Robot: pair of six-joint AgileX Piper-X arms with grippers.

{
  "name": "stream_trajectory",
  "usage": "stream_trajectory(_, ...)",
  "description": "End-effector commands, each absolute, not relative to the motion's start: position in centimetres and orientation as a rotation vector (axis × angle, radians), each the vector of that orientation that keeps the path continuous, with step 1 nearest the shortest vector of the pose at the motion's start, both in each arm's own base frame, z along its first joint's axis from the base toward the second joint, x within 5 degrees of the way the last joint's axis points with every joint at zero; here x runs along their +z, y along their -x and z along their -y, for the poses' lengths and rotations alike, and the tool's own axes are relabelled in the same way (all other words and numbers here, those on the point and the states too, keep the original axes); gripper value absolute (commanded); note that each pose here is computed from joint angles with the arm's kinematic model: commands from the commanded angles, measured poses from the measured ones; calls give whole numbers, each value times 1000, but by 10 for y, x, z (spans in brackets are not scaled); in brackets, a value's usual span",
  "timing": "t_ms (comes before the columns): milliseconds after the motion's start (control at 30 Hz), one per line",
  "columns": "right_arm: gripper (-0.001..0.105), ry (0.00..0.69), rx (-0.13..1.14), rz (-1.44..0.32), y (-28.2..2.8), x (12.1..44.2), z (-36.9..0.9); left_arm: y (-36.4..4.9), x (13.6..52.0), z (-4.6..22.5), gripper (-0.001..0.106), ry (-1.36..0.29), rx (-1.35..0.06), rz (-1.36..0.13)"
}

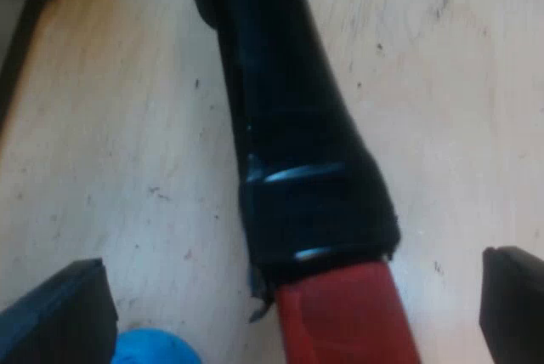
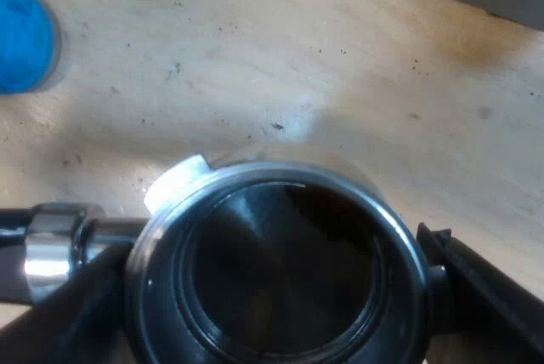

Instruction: Put the handle in the coffee machine

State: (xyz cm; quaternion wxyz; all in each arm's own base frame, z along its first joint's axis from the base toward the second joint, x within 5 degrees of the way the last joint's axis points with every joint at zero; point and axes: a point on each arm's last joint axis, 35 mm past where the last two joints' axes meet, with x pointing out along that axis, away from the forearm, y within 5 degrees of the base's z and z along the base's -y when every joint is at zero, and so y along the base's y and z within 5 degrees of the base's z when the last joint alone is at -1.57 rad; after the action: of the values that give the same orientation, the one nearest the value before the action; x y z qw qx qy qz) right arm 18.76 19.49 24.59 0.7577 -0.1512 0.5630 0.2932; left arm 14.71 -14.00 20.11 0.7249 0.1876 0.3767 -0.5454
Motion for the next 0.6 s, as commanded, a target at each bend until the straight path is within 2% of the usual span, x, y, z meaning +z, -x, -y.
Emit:
stream_trajectory(33, 0, 310, 649, -1194, -188, 255, -195, -149, 202, 143, 88, -417, -1208, -815)
stream_trajectory(333, 0, 317, 638, -1189, -188, 255, -195, -152, 199, 144, 88, -427, -1193, -819)
stream_trajectory(400, 0, 317, 638, -1189, -188, 255, -195, -152, 199, 144, 85, -427, -1193, -819)
stream_trajectory(600, 0, 317, 638, -1189, -188, 255, -195, -152, 199, 144, 61, -431, -1187, -819)
